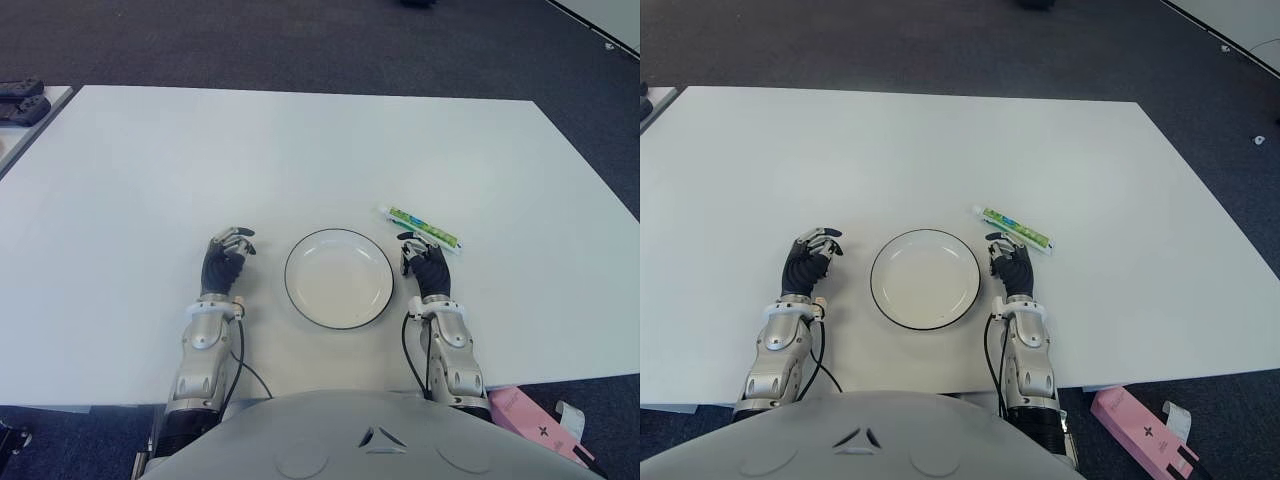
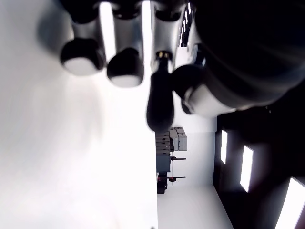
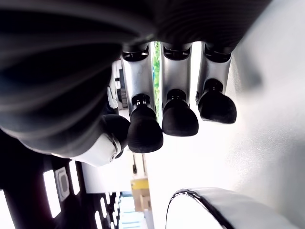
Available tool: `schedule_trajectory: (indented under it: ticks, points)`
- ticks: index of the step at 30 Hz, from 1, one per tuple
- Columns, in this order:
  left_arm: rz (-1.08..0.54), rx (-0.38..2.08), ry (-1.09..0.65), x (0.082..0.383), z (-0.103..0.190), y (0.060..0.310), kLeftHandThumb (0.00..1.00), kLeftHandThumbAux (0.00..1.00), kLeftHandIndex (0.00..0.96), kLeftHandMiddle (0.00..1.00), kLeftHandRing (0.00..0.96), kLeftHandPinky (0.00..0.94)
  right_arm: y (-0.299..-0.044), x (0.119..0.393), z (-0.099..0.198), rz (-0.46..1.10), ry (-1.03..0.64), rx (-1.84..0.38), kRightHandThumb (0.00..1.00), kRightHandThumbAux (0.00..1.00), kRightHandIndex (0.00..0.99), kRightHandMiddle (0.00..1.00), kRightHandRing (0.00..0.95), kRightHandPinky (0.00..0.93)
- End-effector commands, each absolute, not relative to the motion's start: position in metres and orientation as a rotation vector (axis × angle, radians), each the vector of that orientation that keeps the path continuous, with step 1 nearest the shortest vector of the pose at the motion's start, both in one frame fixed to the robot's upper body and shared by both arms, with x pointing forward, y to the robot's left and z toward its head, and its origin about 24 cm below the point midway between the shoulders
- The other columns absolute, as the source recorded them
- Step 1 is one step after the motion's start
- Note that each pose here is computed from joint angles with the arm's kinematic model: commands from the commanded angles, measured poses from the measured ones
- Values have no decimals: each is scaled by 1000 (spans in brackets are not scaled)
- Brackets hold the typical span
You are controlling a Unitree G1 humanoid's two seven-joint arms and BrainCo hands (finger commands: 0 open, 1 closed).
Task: Put the toothpaste on the table into the plate.
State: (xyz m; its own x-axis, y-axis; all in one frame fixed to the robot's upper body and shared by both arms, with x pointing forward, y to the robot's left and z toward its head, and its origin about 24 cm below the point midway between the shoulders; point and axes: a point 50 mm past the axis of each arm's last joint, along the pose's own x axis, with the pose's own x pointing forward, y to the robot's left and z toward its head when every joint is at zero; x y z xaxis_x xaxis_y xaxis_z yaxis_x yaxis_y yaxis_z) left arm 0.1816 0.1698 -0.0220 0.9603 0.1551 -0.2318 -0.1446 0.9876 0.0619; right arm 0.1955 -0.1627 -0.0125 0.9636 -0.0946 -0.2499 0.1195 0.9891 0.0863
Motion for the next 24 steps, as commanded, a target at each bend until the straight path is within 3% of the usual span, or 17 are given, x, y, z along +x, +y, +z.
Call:
schedule_trajectory:
  ticks: [1,24]
  points:
    - [151,45,339,171,-38,169,713,712,439,855,874,881,-163,185,-29,-124,351,115,703,728,438,829,819,811]
    - [149,45,341,173,-39,167,711,713,438,851,871,879,-168,190,-19,-89,278,94,704,727,438,829,819,805]
